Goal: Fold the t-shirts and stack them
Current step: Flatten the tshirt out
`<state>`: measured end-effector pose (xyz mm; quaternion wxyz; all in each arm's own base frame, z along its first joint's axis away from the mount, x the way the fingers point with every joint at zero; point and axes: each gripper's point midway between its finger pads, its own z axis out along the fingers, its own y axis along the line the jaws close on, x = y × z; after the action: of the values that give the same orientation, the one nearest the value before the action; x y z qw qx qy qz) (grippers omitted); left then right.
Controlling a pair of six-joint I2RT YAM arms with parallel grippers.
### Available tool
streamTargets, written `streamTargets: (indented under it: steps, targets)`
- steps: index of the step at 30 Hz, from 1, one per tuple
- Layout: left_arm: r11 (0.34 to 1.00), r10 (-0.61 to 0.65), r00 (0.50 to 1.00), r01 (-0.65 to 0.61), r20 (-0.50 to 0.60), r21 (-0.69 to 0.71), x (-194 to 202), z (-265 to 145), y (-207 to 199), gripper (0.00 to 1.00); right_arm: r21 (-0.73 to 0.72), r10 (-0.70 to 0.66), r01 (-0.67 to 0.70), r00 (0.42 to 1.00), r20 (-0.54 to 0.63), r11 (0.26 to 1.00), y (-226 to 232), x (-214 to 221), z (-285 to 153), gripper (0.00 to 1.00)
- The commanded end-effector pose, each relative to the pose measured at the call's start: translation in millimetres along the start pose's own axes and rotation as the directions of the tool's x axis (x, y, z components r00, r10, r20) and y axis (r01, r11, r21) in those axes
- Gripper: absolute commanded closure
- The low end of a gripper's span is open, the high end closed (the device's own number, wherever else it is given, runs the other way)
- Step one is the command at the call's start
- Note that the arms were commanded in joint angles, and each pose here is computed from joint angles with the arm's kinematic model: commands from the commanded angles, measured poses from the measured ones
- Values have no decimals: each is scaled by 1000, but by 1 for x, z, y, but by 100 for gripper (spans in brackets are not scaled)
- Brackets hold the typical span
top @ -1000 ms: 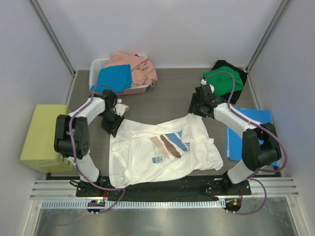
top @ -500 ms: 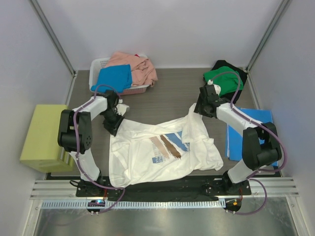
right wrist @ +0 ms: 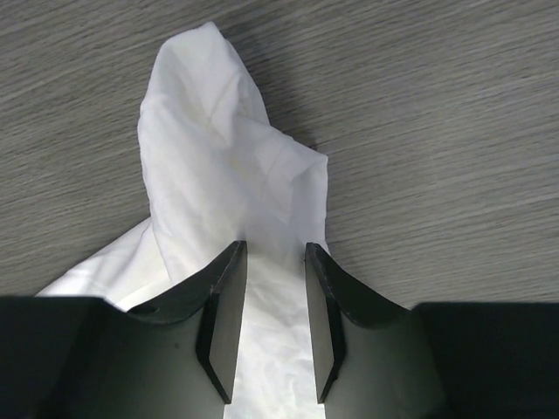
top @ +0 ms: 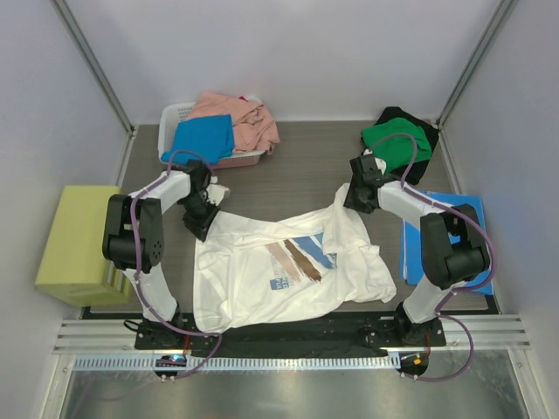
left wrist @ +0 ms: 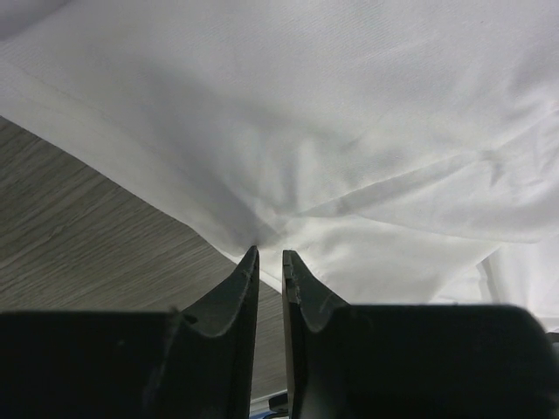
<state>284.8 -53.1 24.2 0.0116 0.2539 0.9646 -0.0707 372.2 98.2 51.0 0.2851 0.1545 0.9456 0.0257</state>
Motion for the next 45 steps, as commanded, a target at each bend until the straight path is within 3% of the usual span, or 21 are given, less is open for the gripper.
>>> streamTargets:
  steps: [1, 4, 5, 7, 10, 21, 26, 29, 30, 32, 33, 39, 45]
  targets:
    - [1000, 6, 998, -6, 60, -9, -15, -9, 1, 83, -43, 36, -35, 999, 13, 998, 8, -6, -2, 62]
    - [1000, 6, 998, -5, 66, -6, -16, -10, 0, 84, -46, 37, -37, 999, 11, 998, 9, -5, -1, 75]
    - [1000, 6, 998, -5, 66, -8, -16, -10, 0, 85, -45, 37, -37, 999, 10, 998, 8, -4, -1, 89]
    - [1000, 4, 998, -3, 63, -8, -15, -9, 1, 90, -46, 37, -37, 999, 11, 998, 9, -5, -1, 99]
    - [1000, 4, 998, -4, 67, -11, -15, -9, 0, 100, -54, 41, -40, 999, 18, 998, 11, -8, -4, 99]
    - [1000, 9, 989, -4, 147, -30, -35, -41, 1, 100, -210, 111, -67, 972, 206, 975, 38, -74, -78, 99]
    - [999, 15, 979, -6, 204, -43, -39, -66, -3, 100, -228, 123, -64, 960, 253, 971, 37, -84, -97, 99]
    - [1000, 20, 987, -20, 162, -3, -27, -61, -14, 100, -233, 119, -62, 963, 242, 971, 38, -81, -96, 99]
    - [1000, 22, 991, -21, 134, -5, -22, -57, -15, 83, -233, 119, -63, 964, 237, 971, 38, -79, -95, 99]
    - [1000, 28, 996, -27, 79, -10, -7, -40, -17, 63, -229, 117, -63, 966, 231, 972, 37, -77, -93, 99]
    - [999, 33, 997, -31, 64, -27, -2, -36, -15, 59, -228, 117, -63, 965, 233, 972, 37, -78, -92, 99]
    - [997, 34, 999, -35, -8, -62, 14, -11, -12, 58, -177, 110, -63, 956, 270, 982, 28, -85, -91, 99]
    - [995, 23, 1000, -22, 3, -98, 8, -5, -5, 60, -186, 106, -54, 952, 286, 981, 33, -95, -95, 99]
